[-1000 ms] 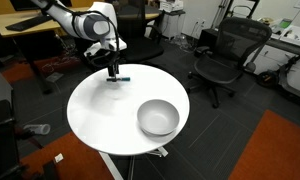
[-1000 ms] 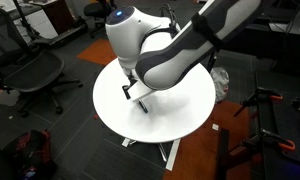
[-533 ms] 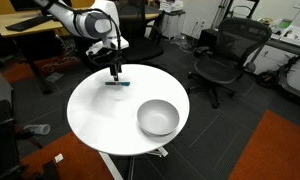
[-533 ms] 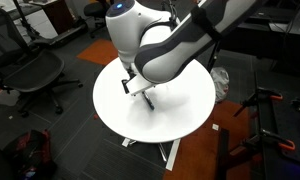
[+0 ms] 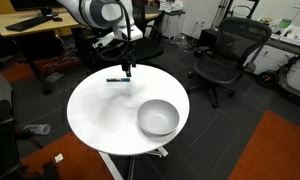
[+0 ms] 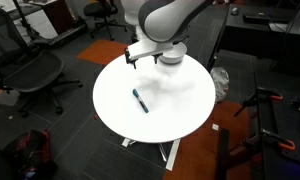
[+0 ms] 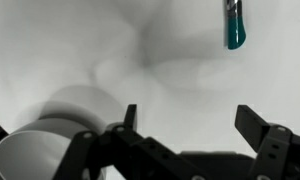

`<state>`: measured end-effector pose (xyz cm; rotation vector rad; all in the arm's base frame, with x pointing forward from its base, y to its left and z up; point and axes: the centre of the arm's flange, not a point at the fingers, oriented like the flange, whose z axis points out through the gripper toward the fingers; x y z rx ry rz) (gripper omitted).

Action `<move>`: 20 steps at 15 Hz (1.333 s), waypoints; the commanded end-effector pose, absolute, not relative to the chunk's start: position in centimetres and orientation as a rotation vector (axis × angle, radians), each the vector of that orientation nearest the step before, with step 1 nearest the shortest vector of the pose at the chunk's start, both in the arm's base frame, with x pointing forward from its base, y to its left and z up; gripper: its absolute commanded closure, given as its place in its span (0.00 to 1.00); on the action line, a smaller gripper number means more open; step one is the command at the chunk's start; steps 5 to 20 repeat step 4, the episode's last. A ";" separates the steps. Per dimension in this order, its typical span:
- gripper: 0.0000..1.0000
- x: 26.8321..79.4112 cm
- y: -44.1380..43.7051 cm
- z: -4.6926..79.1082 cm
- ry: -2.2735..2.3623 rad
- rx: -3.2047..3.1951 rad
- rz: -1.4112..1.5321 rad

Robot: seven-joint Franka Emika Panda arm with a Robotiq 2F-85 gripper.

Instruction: Put the marker on the table

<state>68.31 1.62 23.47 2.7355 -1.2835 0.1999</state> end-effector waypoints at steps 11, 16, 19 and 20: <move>0.00 68.1 1.4 23.8 -1.290 2.736 0.200; 0.00 68.1 1.4 23.8 -1.290 2.736 0.200; 0.00 68.1 1.4 23.8 -1.290 2.736 0.200; 0.00 68.1 1.4 23.8 -1.290 2.736 0.200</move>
